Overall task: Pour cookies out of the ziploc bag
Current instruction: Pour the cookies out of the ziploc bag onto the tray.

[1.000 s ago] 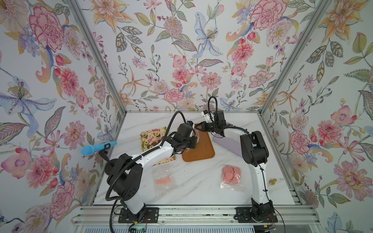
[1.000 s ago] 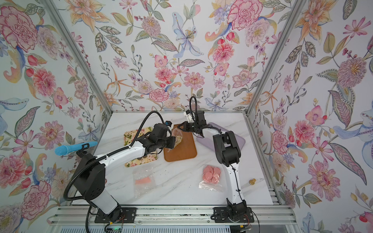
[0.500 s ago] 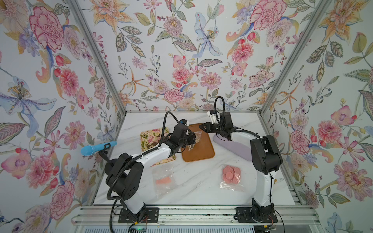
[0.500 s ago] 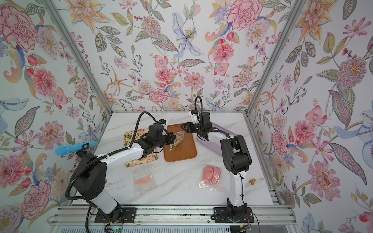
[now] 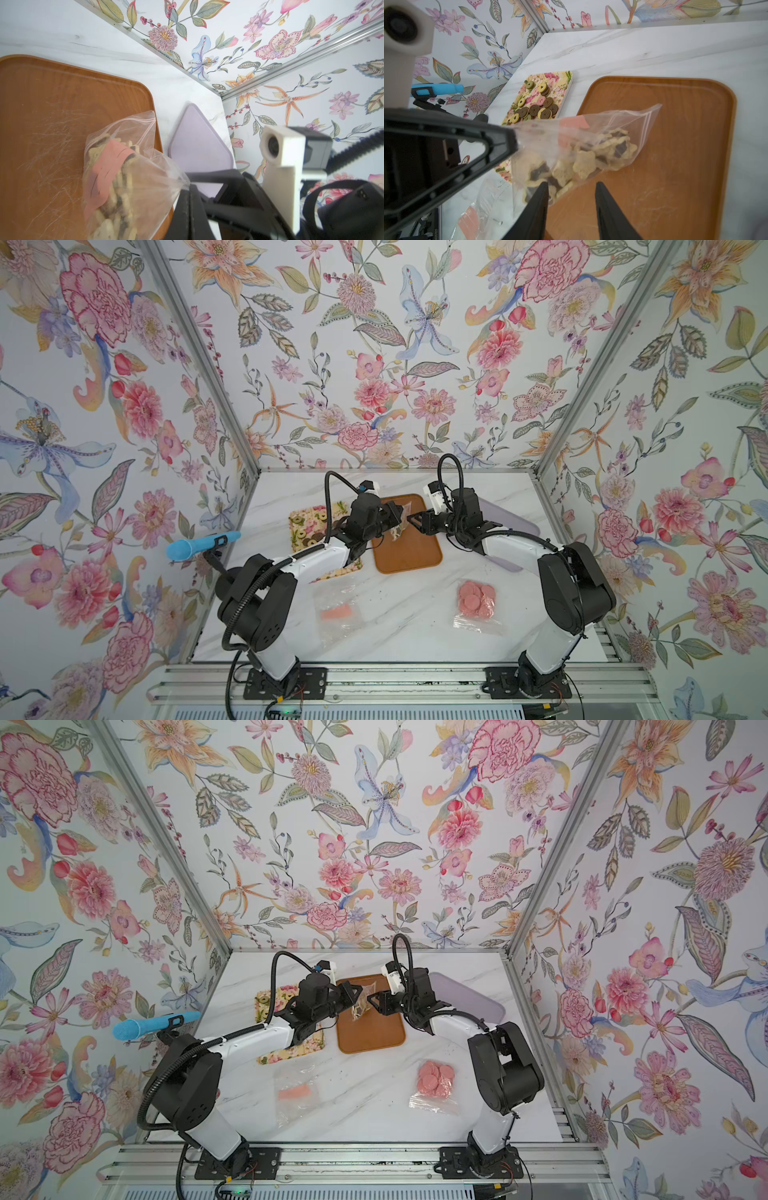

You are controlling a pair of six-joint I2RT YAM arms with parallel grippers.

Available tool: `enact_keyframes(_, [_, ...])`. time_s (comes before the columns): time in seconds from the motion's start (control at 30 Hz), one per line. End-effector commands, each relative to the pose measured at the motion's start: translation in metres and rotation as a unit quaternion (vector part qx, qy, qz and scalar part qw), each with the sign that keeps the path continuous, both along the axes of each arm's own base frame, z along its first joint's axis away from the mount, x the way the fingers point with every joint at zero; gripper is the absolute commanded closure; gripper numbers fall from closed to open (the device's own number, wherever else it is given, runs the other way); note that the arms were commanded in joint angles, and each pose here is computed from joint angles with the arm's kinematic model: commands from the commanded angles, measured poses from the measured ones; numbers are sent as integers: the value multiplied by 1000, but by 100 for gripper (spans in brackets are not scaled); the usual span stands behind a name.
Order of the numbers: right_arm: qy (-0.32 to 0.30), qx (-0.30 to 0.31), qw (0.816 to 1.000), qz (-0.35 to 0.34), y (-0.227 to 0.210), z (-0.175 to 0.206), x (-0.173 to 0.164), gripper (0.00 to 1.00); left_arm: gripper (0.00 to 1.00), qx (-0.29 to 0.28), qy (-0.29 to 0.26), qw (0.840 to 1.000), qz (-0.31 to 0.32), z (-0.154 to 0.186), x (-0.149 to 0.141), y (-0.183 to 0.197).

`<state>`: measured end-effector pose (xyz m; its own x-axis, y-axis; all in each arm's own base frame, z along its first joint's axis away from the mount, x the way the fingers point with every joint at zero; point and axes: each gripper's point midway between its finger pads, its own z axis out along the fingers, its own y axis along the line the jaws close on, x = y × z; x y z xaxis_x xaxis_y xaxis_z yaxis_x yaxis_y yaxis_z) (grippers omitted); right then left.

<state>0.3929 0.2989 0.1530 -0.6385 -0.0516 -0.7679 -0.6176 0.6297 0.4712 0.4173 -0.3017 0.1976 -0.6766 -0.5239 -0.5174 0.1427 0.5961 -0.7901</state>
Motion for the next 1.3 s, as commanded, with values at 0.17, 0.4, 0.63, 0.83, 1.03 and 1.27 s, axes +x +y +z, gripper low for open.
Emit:
enact_keyframes(0.17, [-58,-12,998,-4,19,9,-14,55,100,-56,-5,998,11,3,15,-7])
enact_keyframes(0.4, [-56,-40,998,-7,28,2,-15,53,100,-49,-4,999,14,0,15,-5])
enact_keyframes(0.63, [-44,-78,996,-19,27,-14,-17,59,100,-48,-9,999,12,2,17,-7])
enact_keyframes(0.83, [-39,-90,995,-20,24,-18,-24,60,100,-43,-12,999,16,3,20,-4])
enact_keyframes(1.03, [-27,-99,994,-22,21,-25,-26,67,100,-43,-16,999,15,5,21,-5])
enact_keyframes(1.27, [-26,-102,994,-11,31,-25,-35,77,100,-36,-20,999,16,7,21,-4])
